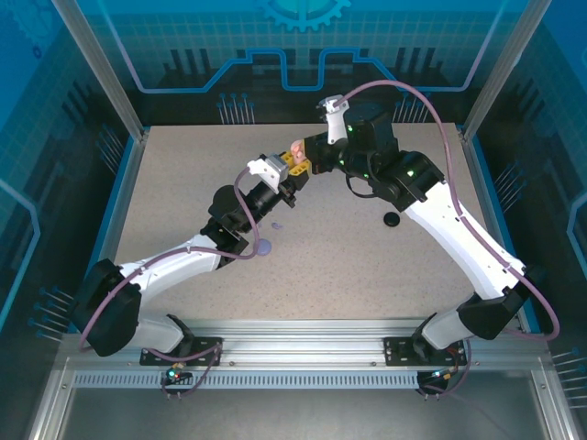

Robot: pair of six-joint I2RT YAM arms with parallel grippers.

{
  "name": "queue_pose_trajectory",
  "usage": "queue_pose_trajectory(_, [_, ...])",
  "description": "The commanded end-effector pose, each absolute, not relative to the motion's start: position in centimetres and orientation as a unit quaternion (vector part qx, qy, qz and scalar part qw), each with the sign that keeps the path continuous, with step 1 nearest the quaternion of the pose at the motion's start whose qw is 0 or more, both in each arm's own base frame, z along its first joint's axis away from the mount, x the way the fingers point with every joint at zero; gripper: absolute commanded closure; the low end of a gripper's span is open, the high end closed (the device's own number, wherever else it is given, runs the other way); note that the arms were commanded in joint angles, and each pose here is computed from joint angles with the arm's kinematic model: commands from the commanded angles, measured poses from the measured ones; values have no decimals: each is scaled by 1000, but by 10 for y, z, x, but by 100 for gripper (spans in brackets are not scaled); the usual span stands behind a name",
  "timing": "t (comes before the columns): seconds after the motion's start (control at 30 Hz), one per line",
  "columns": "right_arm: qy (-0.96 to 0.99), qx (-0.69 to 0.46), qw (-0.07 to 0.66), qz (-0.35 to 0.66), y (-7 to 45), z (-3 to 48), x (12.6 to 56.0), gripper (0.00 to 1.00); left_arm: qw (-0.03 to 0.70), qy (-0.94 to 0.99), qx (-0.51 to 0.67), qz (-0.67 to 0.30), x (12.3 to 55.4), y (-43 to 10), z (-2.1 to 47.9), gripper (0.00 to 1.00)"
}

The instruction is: Insert the wireless bluetooth earbuds into the charging case

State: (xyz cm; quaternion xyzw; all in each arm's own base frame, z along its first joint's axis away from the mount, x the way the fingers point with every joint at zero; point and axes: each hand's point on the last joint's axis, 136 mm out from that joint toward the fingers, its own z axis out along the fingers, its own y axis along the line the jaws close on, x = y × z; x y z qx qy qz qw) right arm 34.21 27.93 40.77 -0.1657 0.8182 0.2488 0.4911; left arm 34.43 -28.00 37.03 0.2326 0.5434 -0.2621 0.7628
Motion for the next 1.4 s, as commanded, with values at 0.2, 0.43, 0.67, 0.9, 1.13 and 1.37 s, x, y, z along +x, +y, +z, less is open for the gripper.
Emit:
queue_pose_trajectory(0.2, [826, -168, 480, 245, 283, 394, 343, 93, 782, 517, 229, -262, 339, -281, 392, 100])
queue_pose_trajectory(0.43, [832, -171, 466, 249, 286, 384, 344, 93, 783, 517, 228, -262, 339, -281, 392, 100])
queue_pose_trajectory(0.67, [832, -174, 456, 265, 288, 380, 334, 93, 782, 518, 228, -260, 341, -281, 391, 100])
queue_pose_trajectory(0.9, [838, -171, 450, 258, 285, 372, 333, 92, 783, 517, 227, -262, 341, -281, 392, 100])
queue_pose_trajectory(1.13, [839, -166, 455, 248, 277, 375, 331, 92, 786, 516, 222, -259, 341, -279, 394, 100])
queue_pose_trajectory(1.37, [847, -163, 443, 243, 276, 368, 331, 92, 788, 515, 220, -257, 341, -277, 394, 100])
